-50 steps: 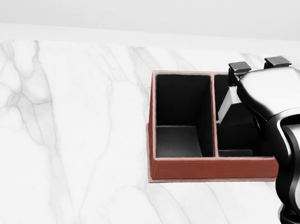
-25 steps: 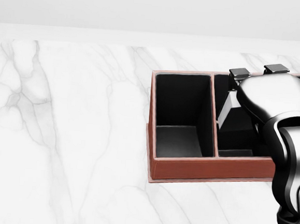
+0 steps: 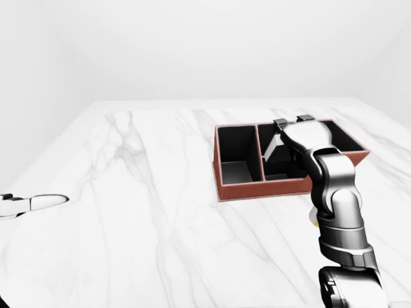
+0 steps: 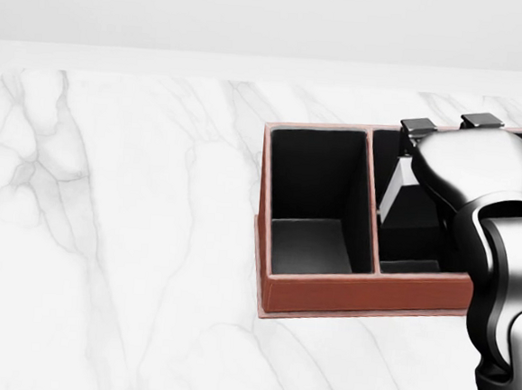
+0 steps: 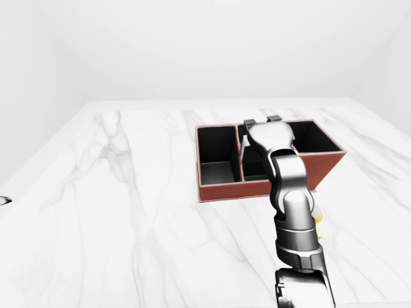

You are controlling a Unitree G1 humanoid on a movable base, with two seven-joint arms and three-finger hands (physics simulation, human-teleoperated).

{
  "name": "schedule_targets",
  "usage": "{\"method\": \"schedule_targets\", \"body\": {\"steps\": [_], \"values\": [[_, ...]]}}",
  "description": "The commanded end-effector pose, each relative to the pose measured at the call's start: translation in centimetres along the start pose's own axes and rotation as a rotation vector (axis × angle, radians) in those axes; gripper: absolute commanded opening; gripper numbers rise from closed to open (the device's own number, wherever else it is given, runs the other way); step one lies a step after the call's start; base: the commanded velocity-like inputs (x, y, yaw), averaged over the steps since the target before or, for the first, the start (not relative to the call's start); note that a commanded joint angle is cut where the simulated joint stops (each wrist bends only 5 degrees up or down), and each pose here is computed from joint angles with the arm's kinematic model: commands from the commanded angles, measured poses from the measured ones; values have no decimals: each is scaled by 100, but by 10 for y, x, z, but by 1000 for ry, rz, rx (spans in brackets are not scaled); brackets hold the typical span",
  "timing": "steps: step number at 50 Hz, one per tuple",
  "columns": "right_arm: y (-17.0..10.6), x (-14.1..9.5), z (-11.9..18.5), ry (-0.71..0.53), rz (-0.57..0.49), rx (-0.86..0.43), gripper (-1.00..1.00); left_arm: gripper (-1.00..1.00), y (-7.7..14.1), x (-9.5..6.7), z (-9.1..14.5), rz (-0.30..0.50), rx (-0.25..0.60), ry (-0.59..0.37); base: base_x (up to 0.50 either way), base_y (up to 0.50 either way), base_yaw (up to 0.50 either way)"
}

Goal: Pick up the book and place it in the caddy.

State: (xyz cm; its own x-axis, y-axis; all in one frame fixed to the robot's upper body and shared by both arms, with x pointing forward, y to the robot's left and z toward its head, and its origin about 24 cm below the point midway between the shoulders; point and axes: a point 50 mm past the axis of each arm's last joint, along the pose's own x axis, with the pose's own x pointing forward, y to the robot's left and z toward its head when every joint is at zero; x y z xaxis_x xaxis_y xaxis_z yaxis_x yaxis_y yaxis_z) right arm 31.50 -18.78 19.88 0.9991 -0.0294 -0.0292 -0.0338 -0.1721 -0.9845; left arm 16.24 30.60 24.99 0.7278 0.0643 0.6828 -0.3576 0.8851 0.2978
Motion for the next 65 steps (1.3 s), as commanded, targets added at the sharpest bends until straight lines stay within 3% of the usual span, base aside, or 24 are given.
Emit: {"method": "schedule_targets", "body": {"steps": [1, 32, 47, 65], "values": [[-2, -1, -5, 24, -8, -27, -100, 100, 0, 0, 0, 0, 0, 1, 0, 0, 0], [17, 0, -1, 34, 59, -52, -100, 100, 1, -1, 0, 2, -1, 2, 0, 0, 0], [27, 11, -5, 64, 130, -86, -100, 100, 1, 0, 0, 5, -2, 0, 0, 0, 0], [33, 26, -4, 78, 193, -33, -100, 100, 0, 0, -1, 4, -4, 6, 0, 0, 0]]}}
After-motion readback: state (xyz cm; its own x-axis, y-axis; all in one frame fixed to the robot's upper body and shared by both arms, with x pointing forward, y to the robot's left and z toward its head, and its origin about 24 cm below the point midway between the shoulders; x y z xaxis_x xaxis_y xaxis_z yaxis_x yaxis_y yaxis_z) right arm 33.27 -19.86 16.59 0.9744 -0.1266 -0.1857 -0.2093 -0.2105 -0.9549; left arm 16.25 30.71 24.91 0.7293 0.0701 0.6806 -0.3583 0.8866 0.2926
